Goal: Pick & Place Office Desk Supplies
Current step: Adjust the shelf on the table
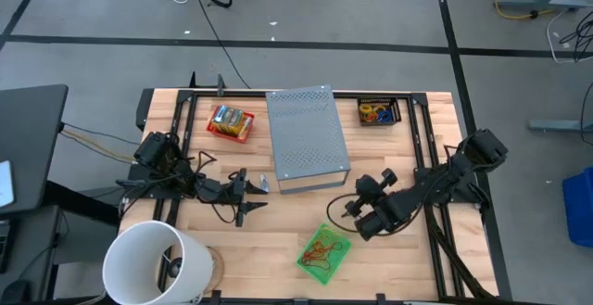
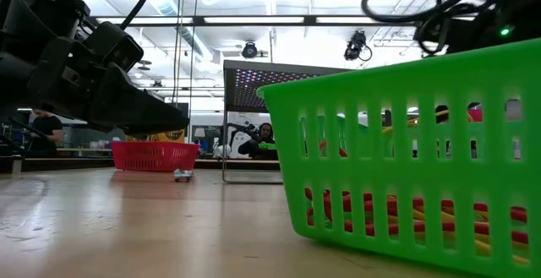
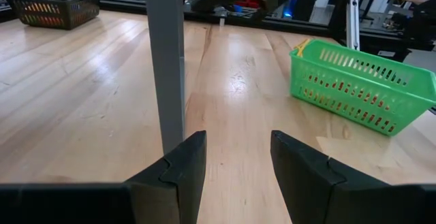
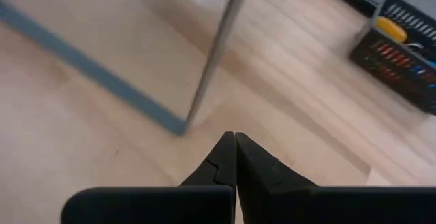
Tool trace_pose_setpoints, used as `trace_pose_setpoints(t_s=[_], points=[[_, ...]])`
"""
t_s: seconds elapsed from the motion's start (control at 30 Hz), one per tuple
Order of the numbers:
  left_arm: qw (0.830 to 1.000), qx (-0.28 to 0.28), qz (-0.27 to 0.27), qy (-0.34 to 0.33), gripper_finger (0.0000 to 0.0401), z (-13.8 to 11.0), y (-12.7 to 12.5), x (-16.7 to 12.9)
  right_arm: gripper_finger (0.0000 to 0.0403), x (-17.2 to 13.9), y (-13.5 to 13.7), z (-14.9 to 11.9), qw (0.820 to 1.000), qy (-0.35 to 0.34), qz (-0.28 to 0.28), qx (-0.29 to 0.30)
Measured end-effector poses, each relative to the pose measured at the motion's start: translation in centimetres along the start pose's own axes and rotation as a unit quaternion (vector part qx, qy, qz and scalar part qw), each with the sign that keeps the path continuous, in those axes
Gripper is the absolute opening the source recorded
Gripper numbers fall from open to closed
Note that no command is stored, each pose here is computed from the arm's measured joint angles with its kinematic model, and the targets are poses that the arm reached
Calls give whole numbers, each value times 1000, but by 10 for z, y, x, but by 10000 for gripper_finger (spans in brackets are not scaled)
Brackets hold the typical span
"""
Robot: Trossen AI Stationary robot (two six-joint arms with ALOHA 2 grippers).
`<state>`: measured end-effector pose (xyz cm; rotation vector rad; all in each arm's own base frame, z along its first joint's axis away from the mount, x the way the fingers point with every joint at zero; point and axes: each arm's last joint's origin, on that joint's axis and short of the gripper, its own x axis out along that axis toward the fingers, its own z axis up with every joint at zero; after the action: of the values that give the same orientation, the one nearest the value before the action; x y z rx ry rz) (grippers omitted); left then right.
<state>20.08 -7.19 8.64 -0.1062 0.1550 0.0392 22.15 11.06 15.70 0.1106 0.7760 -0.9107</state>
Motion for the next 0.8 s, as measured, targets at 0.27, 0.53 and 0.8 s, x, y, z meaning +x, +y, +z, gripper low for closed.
trace_pose_setpoints(t_s=[0.27, 0.53, 0.8], points=[[1000, -4, 0, 1, 169, 0, 0, 0, 1, 26, -12, 1, 999, -4, -42, 8], [1000, -5, 0, 1, 169, 0, 0, 0, 0, 41, -1, 8, 999, -25, 11, -32], [1000, -5, 0, 1, 169, 0, 0, 0, 0, 49, 10, 19, 992, -30, 70, -96]])
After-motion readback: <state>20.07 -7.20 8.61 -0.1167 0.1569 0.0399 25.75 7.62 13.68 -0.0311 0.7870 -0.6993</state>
